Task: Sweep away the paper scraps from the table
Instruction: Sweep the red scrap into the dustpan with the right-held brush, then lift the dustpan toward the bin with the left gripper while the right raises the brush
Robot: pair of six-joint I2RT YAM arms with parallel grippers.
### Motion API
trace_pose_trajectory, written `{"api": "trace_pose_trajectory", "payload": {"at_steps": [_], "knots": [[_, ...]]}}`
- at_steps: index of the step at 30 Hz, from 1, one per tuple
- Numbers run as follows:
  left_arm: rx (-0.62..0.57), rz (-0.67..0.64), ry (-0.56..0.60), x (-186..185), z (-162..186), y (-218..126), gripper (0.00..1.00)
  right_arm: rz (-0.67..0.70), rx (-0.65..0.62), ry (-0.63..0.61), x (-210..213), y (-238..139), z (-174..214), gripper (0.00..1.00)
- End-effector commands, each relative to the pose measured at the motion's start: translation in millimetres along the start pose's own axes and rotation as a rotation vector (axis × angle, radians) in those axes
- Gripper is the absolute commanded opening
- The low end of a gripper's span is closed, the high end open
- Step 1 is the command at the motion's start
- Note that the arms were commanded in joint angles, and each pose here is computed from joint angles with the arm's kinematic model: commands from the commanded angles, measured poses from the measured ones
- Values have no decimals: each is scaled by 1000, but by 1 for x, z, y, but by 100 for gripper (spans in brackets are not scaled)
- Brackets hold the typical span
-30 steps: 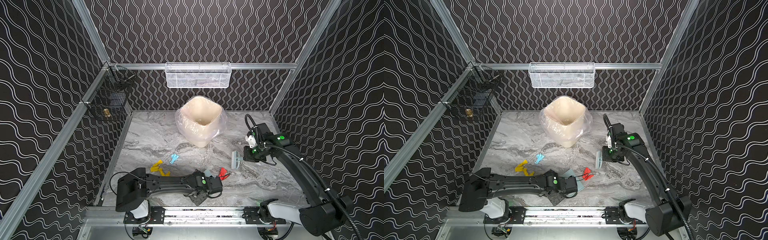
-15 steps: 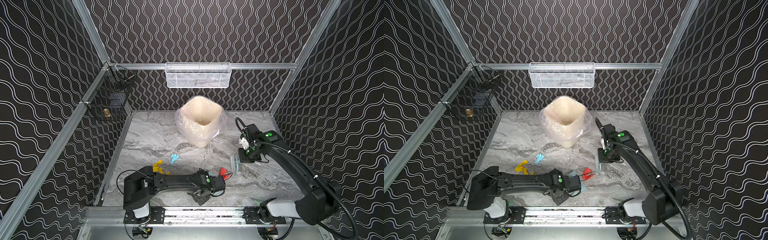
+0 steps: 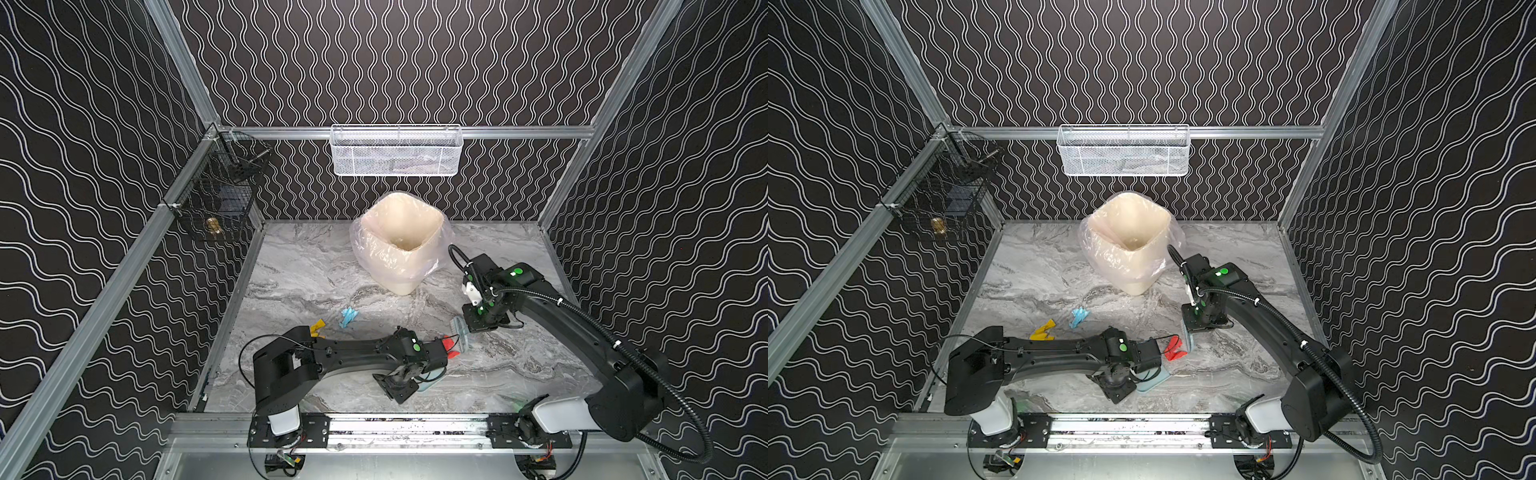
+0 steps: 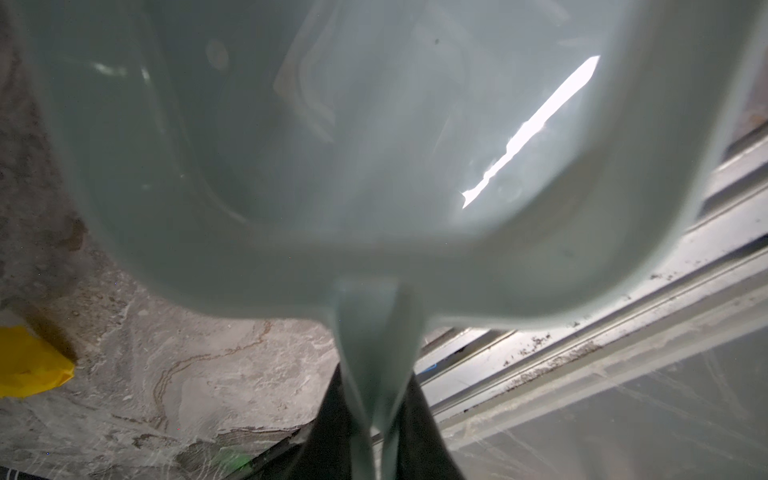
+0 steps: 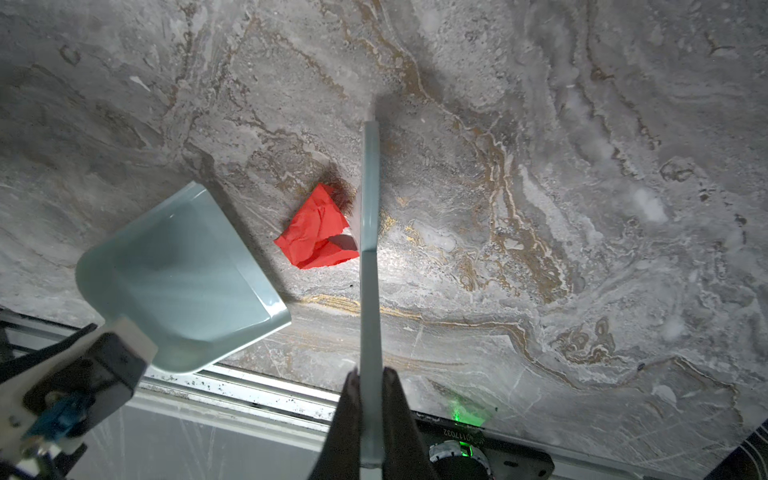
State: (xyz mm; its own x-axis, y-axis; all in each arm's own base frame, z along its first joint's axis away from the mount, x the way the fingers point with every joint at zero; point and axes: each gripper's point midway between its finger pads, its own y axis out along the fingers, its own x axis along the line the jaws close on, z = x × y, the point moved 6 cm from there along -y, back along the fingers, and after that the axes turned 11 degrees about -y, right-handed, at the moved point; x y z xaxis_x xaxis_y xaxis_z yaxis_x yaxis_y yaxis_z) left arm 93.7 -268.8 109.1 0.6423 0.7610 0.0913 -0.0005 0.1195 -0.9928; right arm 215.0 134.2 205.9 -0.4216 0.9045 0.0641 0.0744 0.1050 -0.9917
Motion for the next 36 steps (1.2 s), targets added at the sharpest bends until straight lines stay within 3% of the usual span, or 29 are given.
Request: {"api": "trace_pose_trajectory", "payload": {"at_steps": [1, 10, 21, 28, 36], "knots": [[35, 10, 23, 1, 2, 3, 0, 2, 26, -10, 4, 0, 3, 0], [48, 6, 28, 4, -3, 8, 0, -58, 9, -68, 27, -6, 4, 0], [34, 7, 19, 5, -12, 12, 0, -288, -6, -137, 71, -18, 14, 0], [18, 4, 2, 6, -13, 15, 0, -96, 7, -106, 44, -24, 16, 0], [-28, -34, -16, 13, -13, 11, 0, -70, -59, -78, 34, -29, -1, 0]]}}
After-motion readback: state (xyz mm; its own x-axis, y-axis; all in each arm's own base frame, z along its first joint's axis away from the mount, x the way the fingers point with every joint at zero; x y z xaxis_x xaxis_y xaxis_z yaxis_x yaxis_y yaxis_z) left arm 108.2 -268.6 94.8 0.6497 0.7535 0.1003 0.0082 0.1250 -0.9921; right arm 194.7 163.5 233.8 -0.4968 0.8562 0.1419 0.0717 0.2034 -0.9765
